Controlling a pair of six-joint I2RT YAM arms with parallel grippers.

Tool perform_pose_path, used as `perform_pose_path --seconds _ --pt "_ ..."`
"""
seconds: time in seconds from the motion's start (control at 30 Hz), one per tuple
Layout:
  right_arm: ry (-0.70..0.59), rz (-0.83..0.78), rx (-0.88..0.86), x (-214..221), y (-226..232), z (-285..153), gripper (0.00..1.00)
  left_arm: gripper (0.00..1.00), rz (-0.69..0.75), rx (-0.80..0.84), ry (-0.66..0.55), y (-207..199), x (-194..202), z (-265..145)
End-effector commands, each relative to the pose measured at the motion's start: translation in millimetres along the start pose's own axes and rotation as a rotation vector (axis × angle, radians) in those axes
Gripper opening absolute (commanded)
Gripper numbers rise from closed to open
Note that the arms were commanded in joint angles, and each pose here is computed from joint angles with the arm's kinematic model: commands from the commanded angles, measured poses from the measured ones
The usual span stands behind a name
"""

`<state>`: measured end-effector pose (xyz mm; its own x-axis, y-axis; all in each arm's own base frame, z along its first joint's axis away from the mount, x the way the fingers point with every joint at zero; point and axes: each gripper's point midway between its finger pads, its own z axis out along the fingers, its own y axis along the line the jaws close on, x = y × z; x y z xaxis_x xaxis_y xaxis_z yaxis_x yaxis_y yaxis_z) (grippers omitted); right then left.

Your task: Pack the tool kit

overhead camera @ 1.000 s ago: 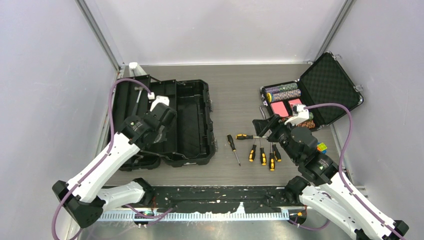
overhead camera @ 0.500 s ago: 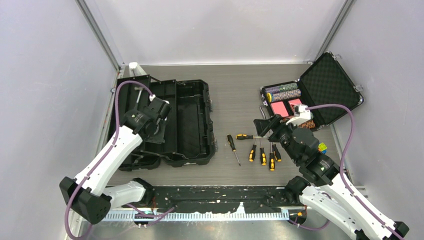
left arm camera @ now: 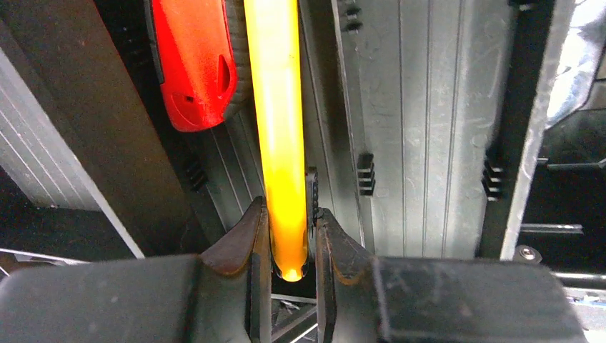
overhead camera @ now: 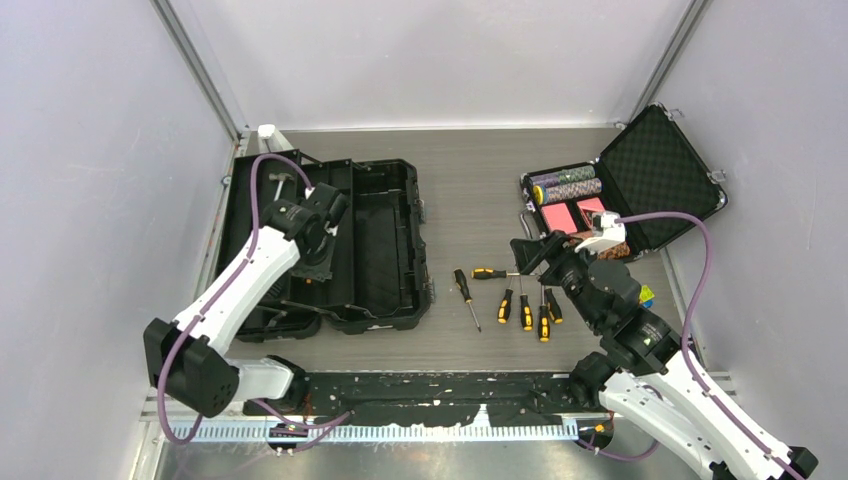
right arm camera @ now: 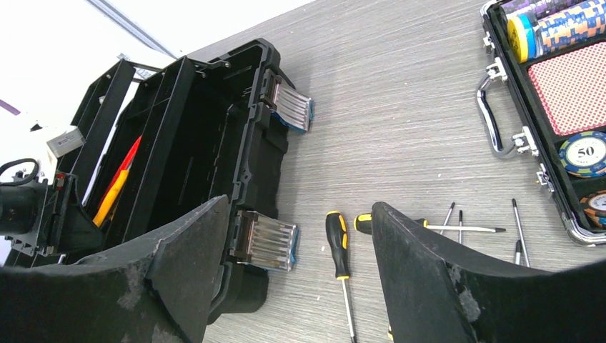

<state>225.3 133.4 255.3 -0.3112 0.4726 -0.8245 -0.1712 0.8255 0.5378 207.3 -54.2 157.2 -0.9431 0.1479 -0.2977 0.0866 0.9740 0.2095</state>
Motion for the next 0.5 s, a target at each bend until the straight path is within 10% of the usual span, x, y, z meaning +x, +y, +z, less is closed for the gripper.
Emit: perform_pose_path --seconds 0.0,0.47 --pt "-0.051 -0.009 0.016 -10.3 -4.0 -1.5 0.78 0.02 -0.036 -0.063 -0.005 13.5 -10.4 -6.4" --pt "-0.067 -0.009 0.019 -12.7 -6.8 -5.0 0.78 0.16 -0.1 -0.091 -0.018 15.4 -26.5 -2.7"
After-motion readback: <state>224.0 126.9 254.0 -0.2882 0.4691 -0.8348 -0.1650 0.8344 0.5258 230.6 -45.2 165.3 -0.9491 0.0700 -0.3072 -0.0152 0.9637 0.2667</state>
